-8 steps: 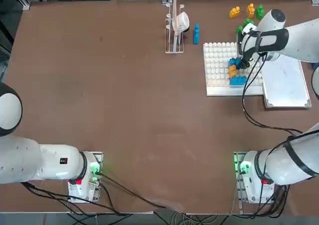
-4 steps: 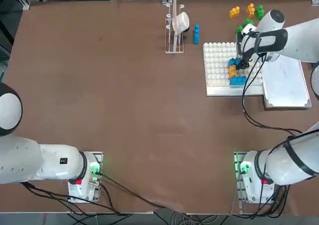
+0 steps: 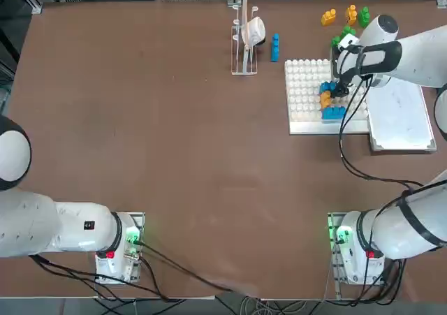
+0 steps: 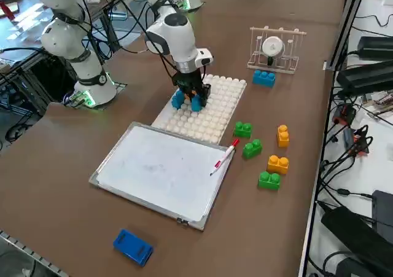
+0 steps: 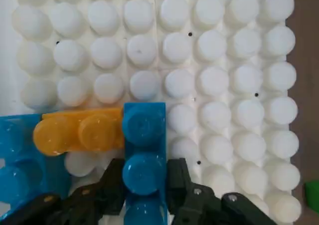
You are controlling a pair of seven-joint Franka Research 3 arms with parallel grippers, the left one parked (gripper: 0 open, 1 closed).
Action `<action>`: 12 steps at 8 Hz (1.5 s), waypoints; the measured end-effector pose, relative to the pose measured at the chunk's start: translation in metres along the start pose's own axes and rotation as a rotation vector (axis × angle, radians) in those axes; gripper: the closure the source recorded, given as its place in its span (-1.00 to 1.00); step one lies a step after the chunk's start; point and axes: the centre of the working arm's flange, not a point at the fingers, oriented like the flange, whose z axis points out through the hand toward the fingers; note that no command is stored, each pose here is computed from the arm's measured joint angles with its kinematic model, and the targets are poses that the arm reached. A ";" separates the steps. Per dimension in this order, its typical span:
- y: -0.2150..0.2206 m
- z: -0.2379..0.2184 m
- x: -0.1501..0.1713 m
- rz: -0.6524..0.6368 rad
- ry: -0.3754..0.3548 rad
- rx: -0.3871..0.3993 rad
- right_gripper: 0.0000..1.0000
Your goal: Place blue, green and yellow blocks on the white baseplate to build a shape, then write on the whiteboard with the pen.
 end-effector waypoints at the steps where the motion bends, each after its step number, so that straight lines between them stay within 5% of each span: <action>1: 0.000 0.000 0.000 0.002 0.001 0.000 0.15; 4: 0.000 0.000 -0.002 0.009 0.003 0.001 0.11; 8: -0.003 0.006 -0.023 0.049 -0.006 0.014 -0.74; 12: -0.003 0.007 -0.026 0.054 -0.007 0.013 -0.78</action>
